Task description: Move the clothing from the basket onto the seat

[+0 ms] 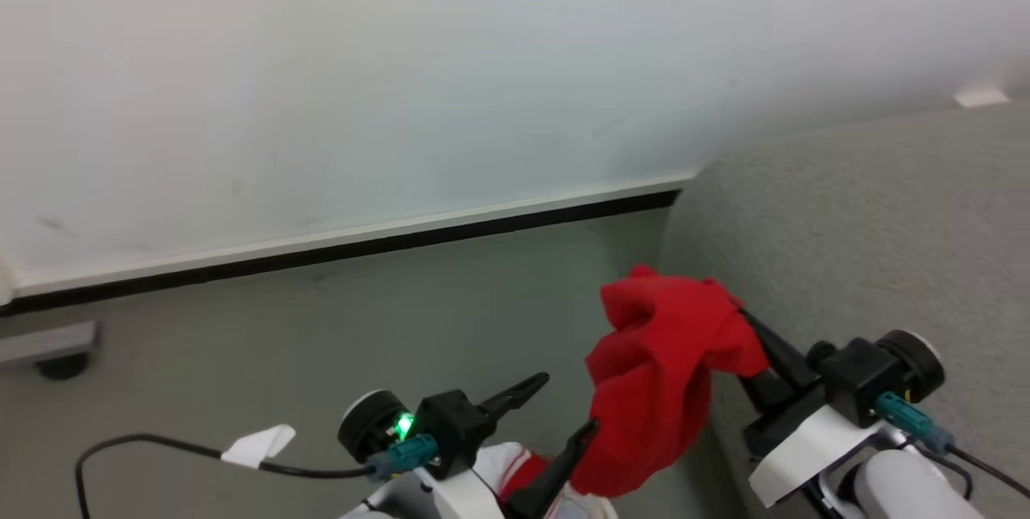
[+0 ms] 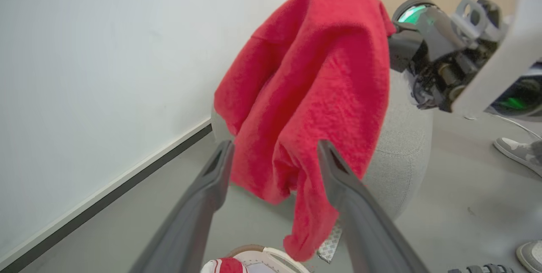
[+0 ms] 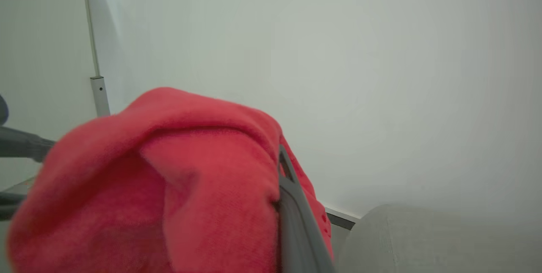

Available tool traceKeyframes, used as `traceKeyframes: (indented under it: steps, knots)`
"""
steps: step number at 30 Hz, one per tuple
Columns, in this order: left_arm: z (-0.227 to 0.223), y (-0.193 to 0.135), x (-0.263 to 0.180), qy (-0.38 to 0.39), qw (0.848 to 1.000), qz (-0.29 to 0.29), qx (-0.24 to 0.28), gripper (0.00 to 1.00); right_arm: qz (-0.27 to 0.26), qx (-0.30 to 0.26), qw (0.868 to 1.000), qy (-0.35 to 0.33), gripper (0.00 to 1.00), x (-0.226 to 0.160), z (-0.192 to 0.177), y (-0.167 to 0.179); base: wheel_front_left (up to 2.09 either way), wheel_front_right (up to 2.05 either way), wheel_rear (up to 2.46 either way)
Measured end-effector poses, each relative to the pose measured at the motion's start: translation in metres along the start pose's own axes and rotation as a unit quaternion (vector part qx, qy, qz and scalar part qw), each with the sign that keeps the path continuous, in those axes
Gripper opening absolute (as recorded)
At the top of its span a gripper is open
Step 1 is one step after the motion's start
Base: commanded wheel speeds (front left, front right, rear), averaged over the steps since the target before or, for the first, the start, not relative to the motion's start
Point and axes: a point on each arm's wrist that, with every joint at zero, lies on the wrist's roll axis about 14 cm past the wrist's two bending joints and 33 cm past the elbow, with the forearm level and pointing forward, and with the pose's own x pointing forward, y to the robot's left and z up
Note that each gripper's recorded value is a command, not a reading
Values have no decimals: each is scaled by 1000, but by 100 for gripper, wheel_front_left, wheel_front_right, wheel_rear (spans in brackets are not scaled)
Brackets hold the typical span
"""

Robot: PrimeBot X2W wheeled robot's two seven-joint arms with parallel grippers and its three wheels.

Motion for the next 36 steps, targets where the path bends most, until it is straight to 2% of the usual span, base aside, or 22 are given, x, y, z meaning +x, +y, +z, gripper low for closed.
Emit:
traceKeyframes:
  steps: [8, 13, 15, 19, 25, 29, 30, 31, 32, 36]
  knots:
    - [-4, -48, 40, -9, 994, -107, -26, 100, -129, -14, 991, 19, 0, -55, -3, -79, 0, 0, 0]
    - [-13, -49, 61, -13, 988, -147, -34, 100, -192, -16, 980, 41, 0, -70, -13, -119, 0, 0, 0]
    - [-15, -47, 65, -13, 988, -152, -36, 100, -202, -16, 978, 47, 0, -70, -16, -126, 0, 0, 0]
    - [-28, -25, 85, -18, 984, -172, -37, 100, -240, -38, 968, 59, 0, -46, -13, -172, 0, 0, 0]
    - [-52, 17, 110, -32, 984, -168, -45, 100, -285, -78, 953, 64, 0, 11, -4, -245, 0, 0, 0]
    - [-81, 41, 120, -30, 985, -159, -58, 100, -326, -97, 938, 68, 0, 45, -9, -295, 0, 0, 0]
    - [-81, 41, 120, -30, 985, -159, -58, 100, -326, -97, 938, 68, 0, 45, -9, -295, 0, 0, 0]
    - [-96, 51, 122, -27, 986, -151, -69, 100, -347, -113, 928, 80, 0, 53, -19, -316, 0, 0, 0]
    - [-96, 51, 122, -27, 986, -151, -69, 100, -347, -113, 928, 80, 0, 53, -19, -316, 0, 0, 0]
    - [-125, 67, 120, -12, 987, -130, -92, 100, -386, -124, 906, 121, 0, 54, -59, -345, 0, 0, 0]
